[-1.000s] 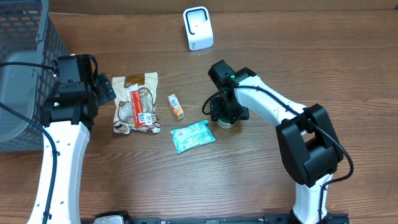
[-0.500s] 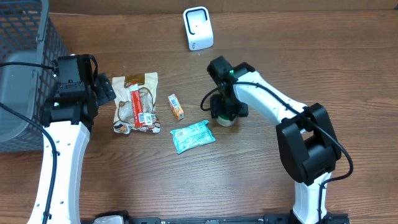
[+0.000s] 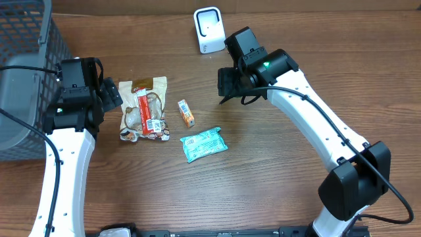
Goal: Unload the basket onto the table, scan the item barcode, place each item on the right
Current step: 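Lift the jar and carry it up to the white scanner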
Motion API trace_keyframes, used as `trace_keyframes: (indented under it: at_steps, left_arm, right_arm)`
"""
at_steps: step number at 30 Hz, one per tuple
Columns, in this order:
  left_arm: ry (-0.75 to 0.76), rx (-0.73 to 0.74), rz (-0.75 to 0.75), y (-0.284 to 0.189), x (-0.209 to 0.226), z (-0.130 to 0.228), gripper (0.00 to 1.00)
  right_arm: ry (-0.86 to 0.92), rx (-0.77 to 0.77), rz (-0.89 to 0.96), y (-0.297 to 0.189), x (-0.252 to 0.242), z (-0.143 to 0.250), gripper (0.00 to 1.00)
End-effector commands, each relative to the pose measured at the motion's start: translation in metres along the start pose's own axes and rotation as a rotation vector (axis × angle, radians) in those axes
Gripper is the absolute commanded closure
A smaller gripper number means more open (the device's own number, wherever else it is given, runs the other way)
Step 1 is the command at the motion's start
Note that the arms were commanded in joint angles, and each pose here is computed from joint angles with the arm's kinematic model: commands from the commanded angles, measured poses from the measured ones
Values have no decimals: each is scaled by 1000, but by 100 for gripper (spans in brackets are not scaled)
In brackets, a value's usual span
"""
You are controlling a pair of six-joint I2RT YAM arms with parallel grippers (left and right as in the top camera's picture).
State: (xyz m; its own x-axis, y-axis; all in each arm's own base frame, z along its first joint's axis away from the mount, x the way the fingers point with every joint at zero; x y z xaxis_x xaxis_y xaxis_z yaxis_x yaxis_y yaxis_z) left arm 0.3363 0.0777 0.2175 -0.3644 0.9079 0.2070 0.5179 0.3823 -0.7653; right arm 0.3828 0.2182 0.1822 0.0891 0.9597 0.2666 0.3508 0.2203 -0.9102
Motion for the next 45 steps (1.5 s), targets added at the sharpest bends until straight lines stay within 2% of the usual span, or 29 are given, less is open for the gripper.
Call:
trace_keyframes:
  at_steps: [1,4,7,13,18,21,35,45]
  left_arm:
    - [1,-12,-13,-2,1,-4,0]
    - [1,-12,-13,-2,1,-4,0]
    - [1,-12,-13,-2,1,-4,0]
    - [1,-12,-13,-2,1,-4,0]
    - [1,-12,-13,-2,1,-4,0]
    - [1,-12,-12,-2,1,-4,0]
    - [1,-12,-13,-2,1,-4,0]
    - [1,-12,-13,-2,1,-4,0]
  right_arm:
    - [-4,-29,-56,-16,10,-7,96]
    - [-8,-44,-125,-17,23,-12,96]
    - [-13,-129,-181,-21,36,-31,96]
    - [-71,-428,-353,-38,77,-92,96]
    - [-33,-626,-347,-34,83,-131,96]
    - [-94,-700,-367,-18,93,-146,96]
    - [-70,-946,-437,53,75,-202,96]
    - [-63,-943,-422,122,59,-201,96]
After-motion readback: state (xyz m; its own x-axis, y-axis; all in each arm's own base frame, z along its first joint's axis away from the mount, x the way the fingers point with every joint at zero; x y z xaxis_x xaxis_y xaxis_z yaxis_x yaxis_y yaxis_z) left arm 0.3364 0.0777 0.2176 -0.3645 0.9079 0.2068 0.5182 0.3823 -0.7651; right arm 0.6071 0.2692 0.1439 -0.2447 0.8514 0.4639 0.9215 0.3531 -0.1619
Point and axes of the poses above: each gripper's point midway between its finger pads, its own y axis out along the fingers, its own x axis along the line the jaws close on, z = x × y, the point moved 2 cm from there along -y, back along the fingers, and after that the axes turned 11 degrees about y, right-handed, at the moved point
